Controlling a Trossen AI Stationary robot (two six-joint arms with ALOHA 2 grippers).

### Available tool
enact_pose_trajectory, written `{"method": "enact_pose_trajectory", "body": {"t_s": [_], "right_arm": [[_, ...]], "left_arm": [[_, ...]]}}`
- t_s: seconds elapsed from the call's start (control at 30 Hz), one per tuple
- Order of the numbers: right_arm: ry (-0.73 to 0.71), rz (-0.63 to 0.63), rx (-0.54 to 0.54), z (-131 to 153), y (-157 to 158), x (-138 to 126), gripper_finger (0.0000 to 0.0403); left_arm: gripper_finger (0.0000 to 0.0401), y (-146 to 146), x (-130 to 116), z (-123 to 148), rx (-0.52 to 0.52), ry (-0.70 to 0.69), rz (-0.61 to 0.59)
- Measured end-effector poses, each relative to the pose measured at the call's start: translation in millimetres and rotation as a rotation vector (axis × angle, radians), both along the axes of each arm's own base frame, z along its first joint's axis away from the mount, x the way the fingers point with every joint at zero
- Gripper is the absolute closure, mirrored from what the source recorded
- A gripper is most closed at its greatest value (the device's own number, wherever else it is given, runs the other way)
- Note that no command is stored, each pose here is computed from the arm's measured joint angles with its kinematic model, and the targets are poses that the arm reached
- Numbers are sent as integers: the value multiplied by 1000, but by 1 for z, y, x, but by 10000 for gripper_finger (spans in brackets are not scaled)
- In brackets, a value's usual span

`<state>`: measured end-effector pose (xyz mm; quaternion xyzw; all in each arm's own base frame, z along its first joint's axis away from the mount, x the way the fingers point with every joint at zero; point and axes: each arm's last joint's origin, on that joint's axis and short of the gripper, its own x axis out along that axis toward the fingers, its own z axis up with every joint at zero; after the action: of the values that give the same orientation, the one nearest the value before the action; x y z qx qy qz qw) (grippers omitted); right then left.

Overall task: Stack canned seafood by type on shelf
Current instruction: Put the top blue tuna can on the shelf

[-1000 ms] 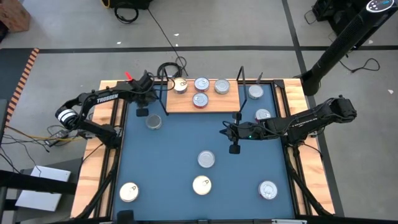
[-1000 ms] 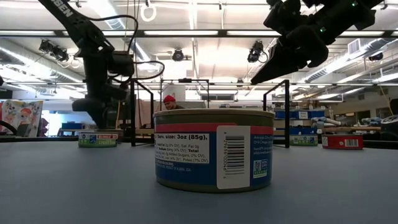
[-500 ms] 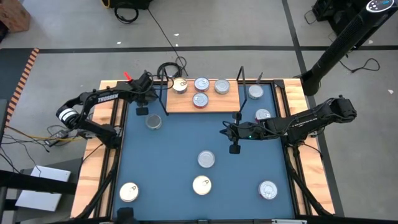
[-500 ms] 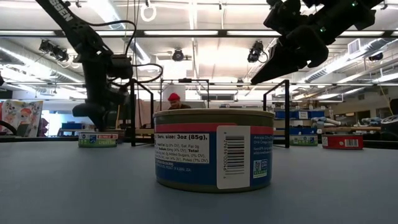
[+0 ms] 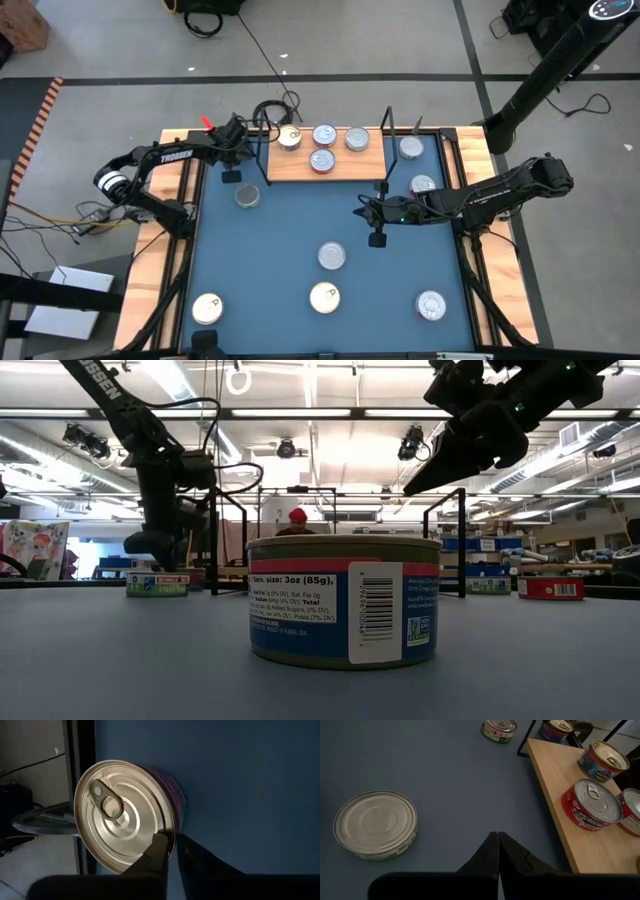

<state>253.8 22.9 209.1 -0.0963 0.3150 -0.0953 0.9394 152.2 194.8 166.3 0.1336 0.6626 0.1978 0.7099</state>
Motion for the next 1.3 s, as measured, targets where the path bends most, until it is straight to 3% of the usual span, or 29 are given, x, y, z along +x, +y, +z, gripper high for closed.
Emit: {"method": "enact_pose_trajectory", "body": {"t_s": [0.13, 0.37, 0.7, 1.3], "right_arm": [[0, 0, -1, 0, 0, 0, 394], [1, 1, -2, 0, 0, 0, 394], [1, 2, -3, 0, 0, 0, 394], [0, 0, 0, 0, 0, 0, 394]], "left_arm": [[394, 1, 1, 0, 6, -11, -2], [399, 0, -1, 3, 8, 28, 14], [400, -1, -3, 29, -17, 55, 76], [401, -17, -18, 109, 116, -29, 152]]}}
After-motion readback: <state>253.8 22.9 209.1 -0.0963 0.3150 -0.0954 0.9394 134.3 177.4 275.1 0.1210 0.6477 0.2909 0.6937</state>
